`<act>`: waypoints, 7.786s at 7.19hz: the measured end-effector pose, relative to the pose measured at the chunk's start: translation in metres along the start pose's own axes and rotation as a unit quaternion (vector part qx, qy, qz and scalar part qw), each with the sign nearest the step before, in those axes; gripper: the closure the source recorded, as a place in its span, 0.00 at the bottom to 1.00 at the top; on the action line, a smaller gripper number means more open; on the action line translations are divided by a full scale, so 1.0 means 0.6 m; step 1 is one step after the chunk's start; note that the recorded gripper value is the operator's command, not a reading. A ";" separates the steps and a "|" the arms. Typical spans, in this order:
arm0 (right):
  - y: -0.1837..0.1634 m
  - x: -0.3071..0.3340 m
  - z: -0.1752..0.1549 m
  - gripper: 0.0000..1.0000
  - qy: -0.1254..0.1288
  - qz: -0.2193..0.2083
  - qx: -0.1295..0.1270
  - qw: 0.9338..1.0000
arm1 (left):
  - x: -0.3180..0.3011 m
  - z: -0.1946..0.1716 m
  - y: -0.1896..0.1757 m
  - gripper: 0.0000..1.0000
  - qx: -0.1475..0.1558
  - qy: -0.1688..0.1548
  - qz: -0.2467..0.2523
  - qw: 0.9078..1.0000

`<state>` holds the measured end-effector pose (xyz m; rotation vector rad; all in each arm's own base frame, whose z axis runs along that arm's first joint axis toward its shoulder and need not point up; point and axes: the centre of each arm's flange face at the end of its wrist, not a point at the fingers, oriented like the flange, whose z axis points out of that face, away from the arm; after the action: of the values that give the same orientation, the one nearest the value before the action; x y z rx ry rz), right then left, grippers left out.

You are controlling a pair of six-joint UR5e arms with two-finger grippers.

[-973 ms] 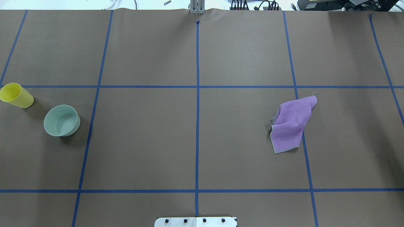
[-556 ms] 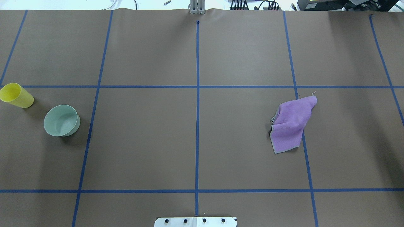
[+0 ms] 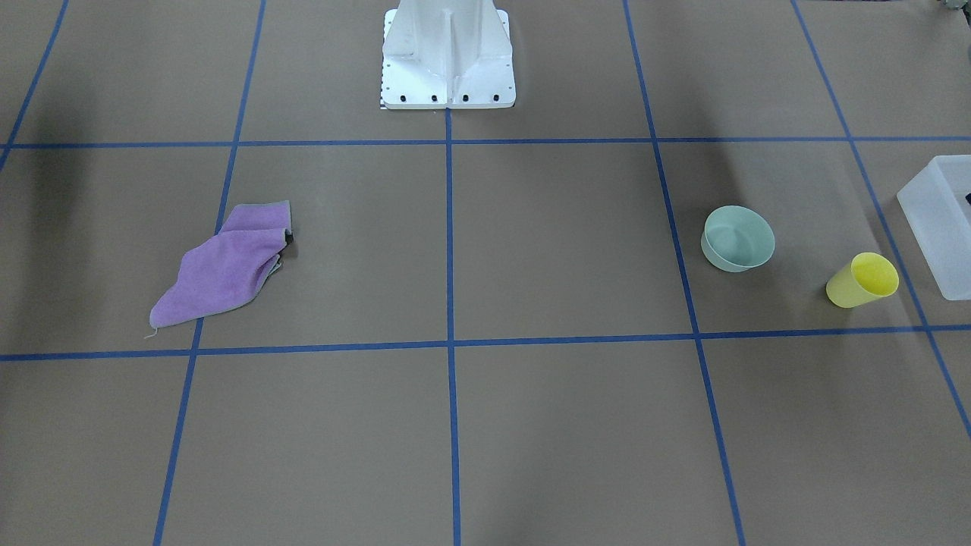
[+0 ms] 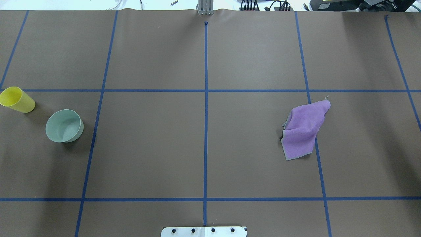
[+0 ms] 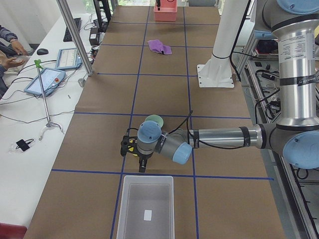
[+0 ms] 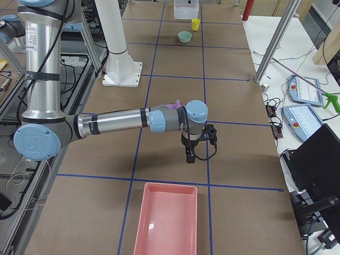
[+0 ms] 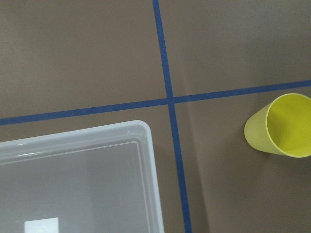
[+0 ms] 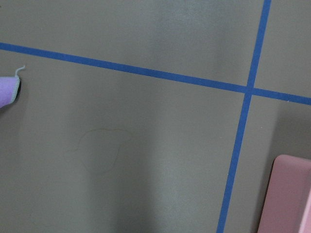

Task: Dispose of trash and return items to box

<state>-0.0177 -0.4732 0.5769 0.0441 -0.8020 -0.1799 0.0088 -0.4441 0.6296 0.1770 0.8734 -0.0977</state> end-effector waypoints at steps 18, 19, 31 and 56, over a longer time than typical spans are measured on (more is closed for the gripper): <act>-0.005 -0.020 0.029 0.00 0.004 -0.014 -0.018 1.000 | 0.391 0.222 0.091 1.00 -0.048 -0.037 -0.173 0.983; -0.006 -0.020 0.029 0.00 0.005 -0.014 -0.017 1.000 | 0.396 0.217 0.093 1.00 -0.058 -0.030 -0.176 0.982; -0.014 -0.027 0.030 0.00 0.004 -0.018 -0.017 1.000 | -0.197 -0.022 -0.124 1.00 -0.041 0.022 -0.053 0.998; -0.028 -0.049 0.047 0.00 0.002 -0.028 -0.027 0.999 | -0.072 -0.006 -0.196 0.09 -0.051 0.009 -0.141 0.989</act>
<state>-0.0607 -0.4835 0.5738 0.0159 -0.7912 -0.2535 -0.0399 -0.5585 0.6471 -0.0417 0.9162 -0.3152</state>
